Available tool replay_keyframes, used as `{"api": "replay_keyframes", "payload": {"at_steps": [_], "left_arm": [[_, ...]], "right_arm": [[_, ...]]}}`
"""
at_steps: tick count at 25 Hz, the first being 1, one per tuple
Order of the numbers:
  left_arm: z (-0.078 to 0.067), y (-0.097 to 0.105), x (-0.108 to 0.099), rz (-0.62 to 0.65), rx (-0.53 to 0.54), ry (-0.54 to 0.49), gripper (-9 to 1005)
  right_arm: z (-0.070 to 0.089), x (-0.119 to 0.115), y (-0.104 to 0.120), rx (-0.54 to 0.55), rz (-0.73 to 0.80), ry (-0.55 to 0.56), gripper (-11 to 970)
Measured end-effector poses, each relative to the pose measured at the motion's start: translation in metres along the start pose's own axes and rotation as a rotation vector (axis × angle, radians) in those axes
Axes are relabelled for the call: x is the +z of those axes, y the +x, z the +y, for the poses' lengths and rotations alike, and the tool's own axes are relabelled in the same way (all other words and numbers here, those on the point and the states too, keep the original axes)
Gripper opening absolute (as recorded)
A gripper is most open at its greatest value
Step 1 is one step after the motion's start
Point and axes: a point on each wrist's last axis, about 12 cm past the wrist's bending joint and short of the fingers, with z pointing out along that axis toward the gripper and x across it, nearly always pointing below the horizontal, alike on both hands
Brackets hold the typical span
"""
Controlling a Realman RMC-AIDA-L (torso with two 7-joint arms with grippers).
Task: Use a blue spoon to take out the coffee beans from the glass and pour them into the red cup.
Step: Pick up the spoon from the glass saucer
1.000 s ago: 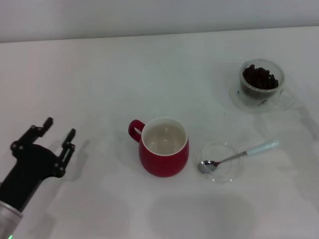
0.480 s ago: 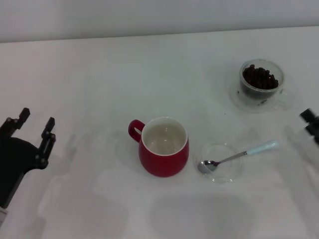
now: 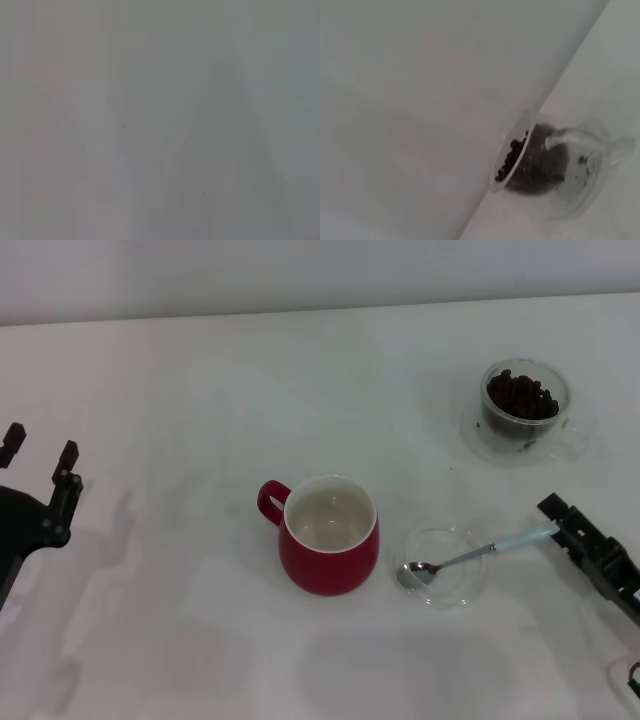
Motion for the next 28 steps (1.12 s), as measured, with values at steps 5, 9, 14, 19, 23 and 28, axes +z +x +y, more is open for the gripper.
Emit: {"api": "replay_keyframes", "payload": {"at_steps": [5, 9, 14, 19, 23, 28], "left_arm": [[0.002, 0.0, 0.004, 0.001, 0.013, 0.007, 493], [0.003, 0.0, 0.006, 0.0, 0.018, 0.009, 493], [0.004, 0.001, 0.006, 0.004, 0.022, 0.009, 493], [0.004, 0.002, 0.005, 0.012, 0.022, 0.008, 493], [0.004, 0.002, 0.004, 0.014, 0.021, 0.006, 493], [0.003, 0.002, 0.004, 0.017, 0.018, 0.005, 492]], "right_arm": [[0.005, 0.003, 0.008, 0.001, 0.026, -0.029, 827], [0.01, 0.006, 0.011, -0.009, 0.048, -0.058, 826], [0.011, 0.009, 0.013, -0.015, 0.056, -0.064, 825], [0.011, 0.009, 0.014, -0.018, 0.06, -0.06, 786], [0.01, 0.008, 0.014, -0.019, 0.063, -0.056, 756], [0.009, 0.01, 0.015, -0.029, 0.08, -0.045, 725]]}}
